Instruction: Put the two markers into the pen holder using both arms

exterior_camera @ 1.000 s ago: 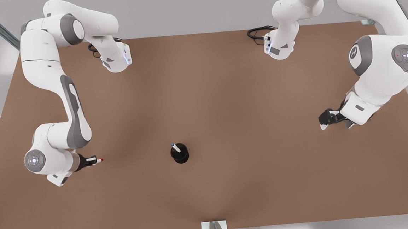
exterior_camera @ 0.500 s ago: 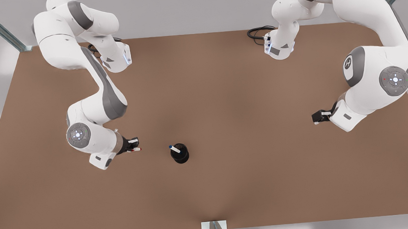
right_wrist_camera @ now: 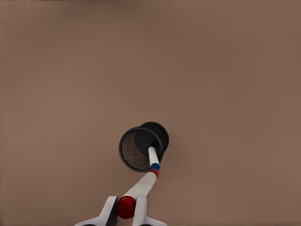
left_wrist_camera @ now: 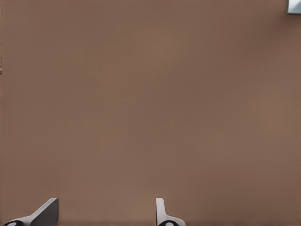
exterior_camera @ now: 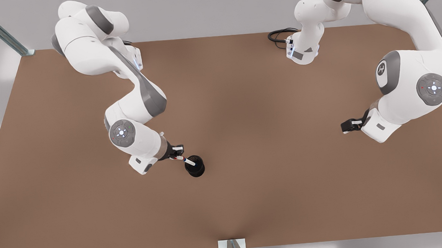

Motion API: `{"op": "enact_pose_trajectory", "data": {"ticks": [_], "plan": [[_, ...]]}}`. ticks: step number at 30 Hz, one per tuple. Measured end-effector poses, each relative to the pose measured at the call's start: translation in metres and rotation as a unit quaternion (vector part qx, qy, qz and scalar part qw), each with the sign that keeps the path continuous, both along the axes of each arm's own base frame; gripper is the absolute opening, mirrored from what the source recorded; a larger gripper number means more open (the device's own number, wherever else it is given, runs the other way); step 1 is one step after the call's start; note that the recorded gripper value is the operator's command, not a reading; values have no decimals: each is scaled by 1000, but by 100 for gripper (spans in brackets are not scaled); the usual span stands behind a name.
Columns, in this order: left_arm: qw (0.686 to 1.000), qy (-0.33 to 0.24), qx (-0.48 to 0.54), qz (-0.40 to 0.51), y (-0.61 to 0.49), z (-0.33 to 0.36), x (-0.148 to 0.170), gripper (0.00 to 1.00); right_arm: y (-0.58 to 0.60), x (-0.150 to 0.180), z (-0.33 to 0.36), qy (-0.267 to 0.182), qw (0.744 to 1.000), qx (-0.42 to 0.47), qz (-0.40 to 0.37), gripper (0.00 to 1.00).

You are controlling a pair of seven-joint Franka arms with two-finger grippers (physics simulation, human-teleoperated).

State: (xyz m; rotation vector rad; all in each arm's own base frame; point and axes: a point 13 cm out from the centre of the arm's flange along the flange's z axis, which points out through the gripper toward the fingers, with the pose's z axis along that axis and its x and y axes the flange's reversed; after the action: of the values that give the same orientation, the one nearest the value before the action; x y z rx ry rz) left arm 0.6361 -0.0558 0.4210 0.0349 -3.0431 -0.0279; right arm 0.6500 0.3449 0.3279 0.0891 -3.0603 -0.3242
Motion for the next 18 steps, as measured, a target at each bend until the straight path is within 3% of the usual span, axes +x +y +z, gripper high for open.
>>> {"op": "enact_pose_trajectory", "data": {"ticks": [18], "plan": [[1000, 3, -1, 1, -1, -2, -1, 100, 44, 6, -46, 6, 995, 11, -96, 21]]}}
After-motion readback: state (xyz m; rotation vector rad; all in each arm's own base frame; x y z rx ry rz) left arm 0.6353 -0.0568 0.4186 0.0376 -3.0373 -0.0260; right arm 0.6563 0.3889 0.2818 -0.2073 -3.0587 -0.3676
